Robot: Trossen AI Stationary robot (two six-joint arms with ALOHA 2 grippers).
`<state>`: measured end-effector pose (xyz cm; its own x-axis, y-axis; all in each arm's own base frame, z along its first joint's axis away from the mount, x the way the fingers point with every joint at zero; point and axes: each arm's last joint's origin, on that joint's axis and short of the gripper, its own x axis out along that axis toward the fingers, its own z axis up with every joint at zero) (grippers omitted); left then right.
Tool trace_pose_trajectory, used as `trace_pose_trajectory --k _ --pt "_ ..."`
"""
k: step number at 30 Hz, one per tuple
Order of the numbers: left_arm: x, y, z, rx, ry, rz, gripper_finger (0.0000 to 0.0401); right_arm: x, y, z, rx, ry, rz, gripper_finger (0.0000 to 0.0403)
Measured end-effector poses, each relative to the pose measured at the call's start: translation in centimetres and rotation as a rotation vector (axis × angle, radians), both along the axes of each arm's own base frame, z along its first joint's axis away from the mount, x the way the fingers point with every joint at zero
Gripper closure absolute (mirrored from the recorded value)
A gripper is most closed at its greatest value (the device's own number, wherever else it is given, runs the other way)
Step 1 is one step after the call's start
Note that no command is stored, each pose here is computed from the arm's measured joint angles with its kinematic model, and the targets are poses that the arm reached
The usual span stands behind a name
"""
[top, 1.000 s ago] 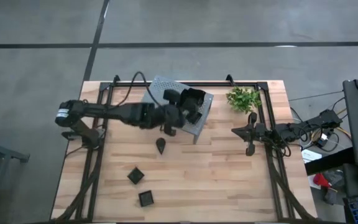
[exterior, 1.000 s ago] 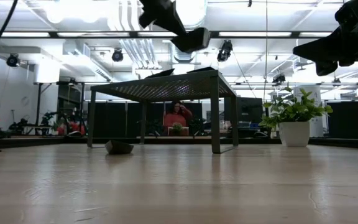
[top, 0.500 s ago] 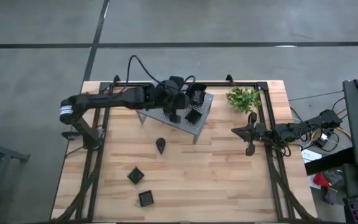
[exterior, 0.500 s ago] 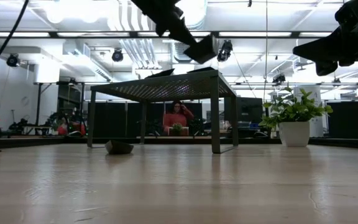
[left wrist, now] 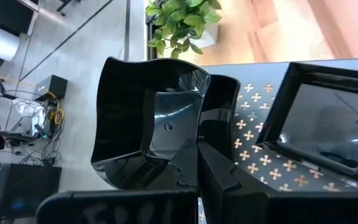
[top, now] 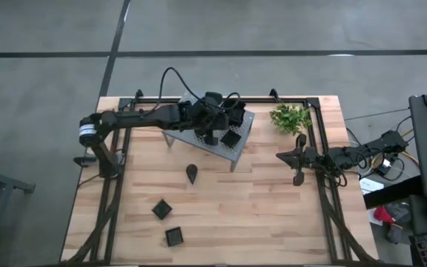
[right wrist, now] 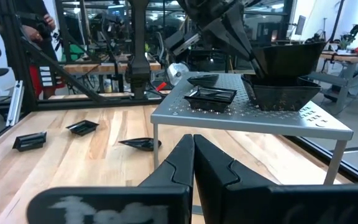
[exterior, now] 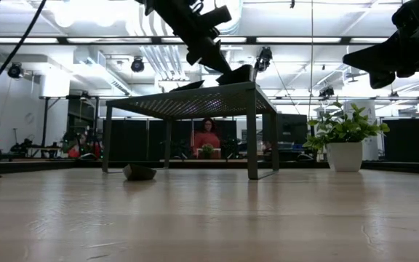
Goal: Pick & Place Mini shaped plates
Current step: Stack the distorted square plate into the distorted square plate on the shelf, then stack the top square plate into the square plate on the shelf
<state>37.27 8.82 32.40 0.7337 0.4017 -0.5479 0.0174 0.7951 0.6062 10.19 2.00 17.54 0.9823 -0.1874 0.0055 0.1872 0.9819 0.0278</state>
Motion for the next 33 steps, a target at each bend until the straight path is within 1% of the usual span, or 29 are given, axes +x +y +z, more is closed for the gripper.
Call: trace_pose_trajectory --k 7,19,21,26,29,33 --pt "-0.2 -0.1 0.4 0.004 -0.006 0.005 0.0401 0.0 0.0 0.0 0.000 0.000 0.000 0.0394" --pt "-0.3 -0.1 0.1 0.000 0.021 0.006 0.0397 0.0 0.0 0.0 -0.001 0.000 0.000 0.0394" --pt "-0.3 -0.1 0.1 -0.002 0.018 0.009 0.0383 0.0 0.0 0.0 0.000 0.000 0.000 0.0394" --pt "-0.3 -0.1 0.1 -0.006 0.014 0.023 0.0324 0.0 0.0 0.0 -0.001 0.000 -0.001 0.0394" --pt "-0.3 -0.3 0.4 -0.002 0.004 0.064 0.0292 0.0 0.0 0.0 0.000 0.000 0.000 0.0394" --pt "-0.6 -1.2 1.3 -0.016 -0.019 0.127 0.0268 0.0 0.0 0.0 0.000 0.000 -0.001 0.0394"
